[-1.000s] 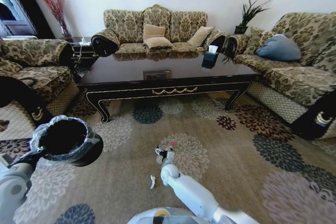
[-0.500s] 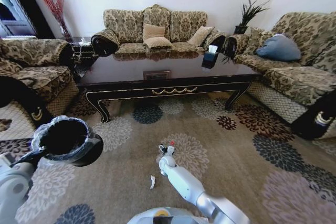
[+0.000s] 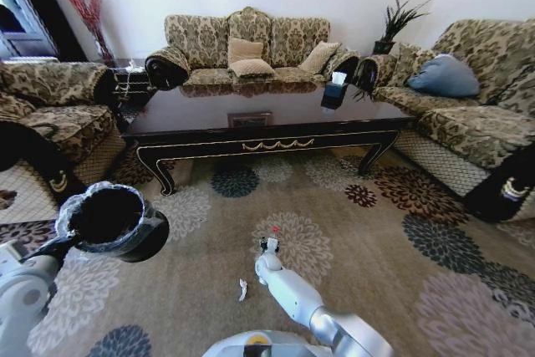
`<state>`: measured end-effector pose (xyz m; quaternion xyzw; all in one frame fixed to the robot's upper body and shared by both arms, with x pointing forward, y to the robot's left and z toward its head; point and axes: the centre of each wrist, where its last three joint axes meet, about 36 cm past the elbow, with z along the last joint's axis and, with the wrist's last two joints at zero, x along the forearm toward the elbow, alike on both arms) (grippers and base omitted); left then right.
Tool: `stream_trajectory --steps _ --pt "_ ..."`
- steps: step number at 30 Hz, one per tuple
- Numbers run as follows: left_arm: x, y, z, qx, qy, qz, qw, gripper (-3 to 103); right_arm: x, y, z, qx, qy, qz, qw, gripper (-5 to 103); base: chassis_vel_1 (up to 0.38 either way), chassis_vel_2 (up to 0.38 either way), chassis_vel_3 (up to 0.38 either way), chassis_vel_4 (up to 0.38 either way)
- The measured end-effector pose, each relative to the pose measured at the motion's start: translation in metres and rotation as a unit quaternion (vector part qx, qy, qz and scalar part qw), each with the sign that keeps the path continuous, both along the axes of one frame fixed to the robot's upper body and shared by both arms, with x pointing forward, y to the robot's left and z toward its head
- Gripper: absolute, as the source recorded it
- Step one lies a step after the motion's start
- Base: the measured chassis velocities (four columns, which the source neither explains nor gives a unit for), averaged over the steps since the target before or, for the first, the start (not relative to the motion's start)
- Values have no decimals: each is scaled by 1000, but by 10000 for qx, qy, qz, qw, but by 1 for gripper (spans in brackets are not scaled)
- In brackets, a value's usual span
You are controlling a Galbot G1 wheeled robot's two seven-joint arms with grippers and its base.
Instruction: Move to the front of the table and pick up the trash from the floor, then place it into the trash bin.
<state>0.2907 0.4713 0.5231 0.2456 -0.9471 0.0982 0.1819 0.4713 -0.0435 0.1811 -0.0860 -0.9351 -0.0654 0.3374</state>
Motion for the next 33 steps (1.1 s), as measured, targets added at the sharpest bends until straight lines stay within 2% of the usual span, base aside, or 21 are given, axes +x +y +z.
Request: stream_trajectory --steps 1,3,5,7,9,10,11,13,14,16,17,19,20,22,25,27,28,29,30,32,33 --pt "0 0 0 0 0 0 10000 2 0 0 0 0 0 0 10000 50 0 0 0 0" --pt "1 -1 -1 -8 4 -16 10000 2 -4 -1 -1 -6 -27 74 10000 41 0 0 0 0" --pt "1 -2 -1 -8 2 -22 10000 2 -5 -2 -1 -19 -57 130 9999 41 0 0 0 0" --pt "2 -3 -1 -13 2 -39 10000 2 -10 -7 -2 -112 -223 363 9990 34 0 0 0 0" --pt "3 -5 -3 -7 21 -61 10000 2 -16 -20 -4 -227 -714 772 9942 28 0 0 0 0" --pt "4 -6 -3 -13 28 -81 10000 2 -18 -25 -1 -212 -919 920 9913 28 0 0 0 0" --pt "4 -6 -3 -13 28 -81 10000 2 -18 -25 -1 -212 -919 920 9913 28 0 0 0 0" --pt "7 -12 -6 -41 37 -158 9999 2 -20 -31 17 -53 -1474 1263 9810 23 0 0 0 0" --pt "7 -12 -6 -41 37 -158 9999 2 -20 -31 17 -53 -1474 1263 9810 23 0 0 0 0" --pt "11 -21 -9 -66 63 -261 9996 2 -18 -33 36 129 -1897 1446 9711 23 0 0 0 0" --pt "13 -32 -13 -104 93 -389 9991 2 -15 -30 58 369 -2260 1568 9607 23 0 0 0 0" --pt "16 -45 -19 -153 141 -539 9983 2 -9 -31 88 621 -2663 1725 9463 23 0 0 0 0" --pt "16 -45 -19 -153 141 -539 9983 2 -9 -31 88 621 -2663 1725 9463 23 0 0 0 0" --pt "21 -59 -24 -246 197 -738 9968 2 -3 -33 127 911 -3137 2005 9236 23 0 0 0 0" --pt "27 -71 -29 -341 293 -966 9943 2 6 -41 162 1172 -3607 2250 8975 23 0 0 0 0" --pt "28 -73 -30 -357 305 -999 9939 2 8 -42 167 1212 -3669 2293 8934 23 0 0 0 0" --pt "31 -76 -31 -426 358 -1103 9923 2 12 -42 182 1390 -3884 2505 8759 23 0 0 0 0" --pt "33 -77 -32 -468 389 -1151 9915 2 15 -40 191 1509 -4010 2647 8639 23 0 0 0 0" --pt "33 -77 -32 -468 389 -1151 9915 2 15 -40 191 1509 -4010 2647 8639 23 0 0 0 0" --pt "36 -81 -32 -559 427 -1251 9896 2 15 -27 209 1706 -4189 2893 8436 23 0 0 0 0" --pt "40 -85 -32 -602 434 -1327 9884 2 15 -13 224 1873 -4264 3063 8302 23 0 0 0 0"
